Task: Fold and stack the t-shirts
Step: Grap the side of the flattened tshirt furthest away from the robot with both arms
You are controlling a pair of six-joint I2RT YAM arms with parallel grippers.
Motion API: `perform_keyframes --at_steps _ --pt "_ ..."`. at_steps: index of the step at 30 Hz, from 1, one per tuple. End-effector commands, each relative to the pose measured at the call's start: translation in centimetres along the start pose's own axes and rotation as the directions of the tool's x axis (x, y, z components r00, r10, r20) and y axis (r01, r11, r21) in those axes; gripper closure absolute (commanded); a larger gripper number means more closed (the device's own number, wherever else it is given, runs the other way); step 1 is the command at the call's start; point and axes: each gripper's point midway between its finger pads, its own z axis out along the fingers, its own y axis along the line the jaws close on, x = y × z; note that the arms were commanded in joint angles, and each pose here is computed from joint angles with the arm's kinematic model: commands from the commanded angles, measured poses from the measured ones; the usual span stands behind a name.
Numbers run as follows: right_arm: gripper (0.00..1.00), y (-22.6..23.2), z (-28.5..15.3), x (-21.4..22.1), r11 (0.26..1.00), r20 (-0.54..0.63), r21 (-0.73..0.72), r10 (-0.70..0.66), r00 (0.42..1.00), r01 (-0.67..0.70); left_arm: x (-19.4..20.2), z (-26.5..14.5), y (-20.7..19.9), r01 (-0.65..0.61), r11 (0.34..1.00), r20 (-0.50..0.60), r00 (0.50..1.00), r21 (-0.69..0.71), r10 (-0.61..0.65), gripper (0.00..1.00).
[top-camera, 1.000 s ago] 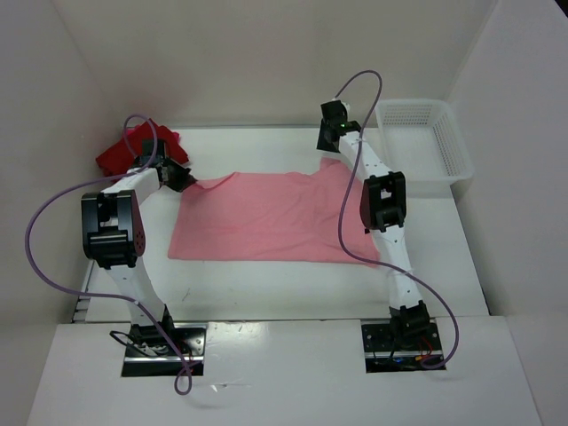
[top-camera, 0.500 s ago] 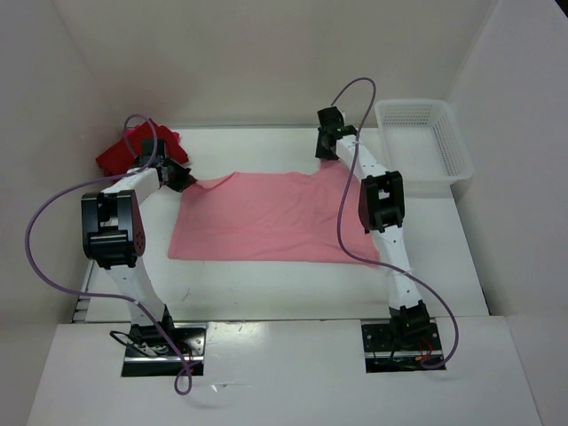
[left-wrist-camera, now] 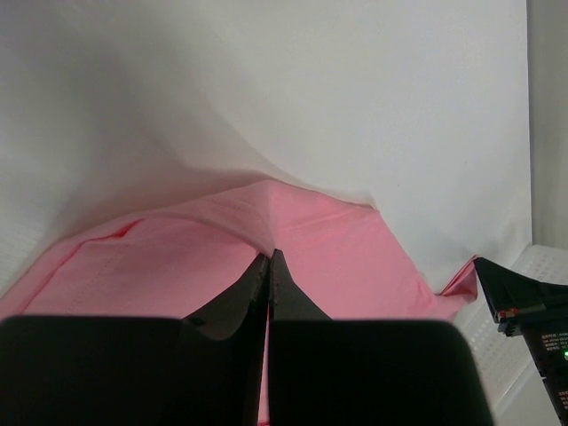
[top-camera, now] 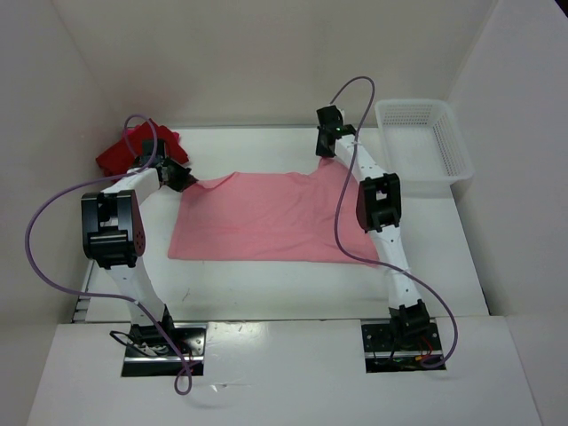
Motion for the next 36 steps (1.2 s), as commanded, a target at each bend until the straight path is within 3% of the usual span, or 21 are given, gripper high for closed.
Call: perform_keyframes --at_steps 1,6,11,25,32,36 --pt "0.99 0.3 -0.5 -0.3 1.0 0.0 0.013 0.006 1.0 -0.006 -0.6 0.0 -1.1 -0.018 0.999 0.01 1.0 0.039 0.017 1.0" --pt "1.0 1.3 -5.6 -6.5 0.999 0.138 -0.033 0.041 0.99 -0.036 -0.4 0.0 -1.2 -0.018 0.999 0.003 1.0 0.044 0.018 1.0" --pt "1.0 -0.2 -8.7 -7.5 0.997 0.125 -0.041 0.075 0.989 -0.07 -0.7 -1.0 -1.9 -0.041 0.997 0.017 0.999 0.06 0.04 1.0" --pt "1.0 -8.4 -14.3 -1.8 0.964 0.034 -0.06 0.262 0.965 -0.259 -3.8 -4.4 -2.2 -0.03 0.993 0.066 0.998 0.115 0.022 1.0" --pt "1.0 -8.1 -19.0 -1.3 0.938 0.047 -0.184 0.308 0.95 -0.295 -4.5 -6.3 -2.9 -0.032 0.988 0.091 0.996 0.154 0.019 1.0" --pt "0.99 -8.5 -20.7 0.9 0.932 0.022 -0.183 0.323 0.946 -0.314 -4.4 -6.1 -2.4 -0.027 0.986 0.082 0.997 0.162 0.014 1.0"
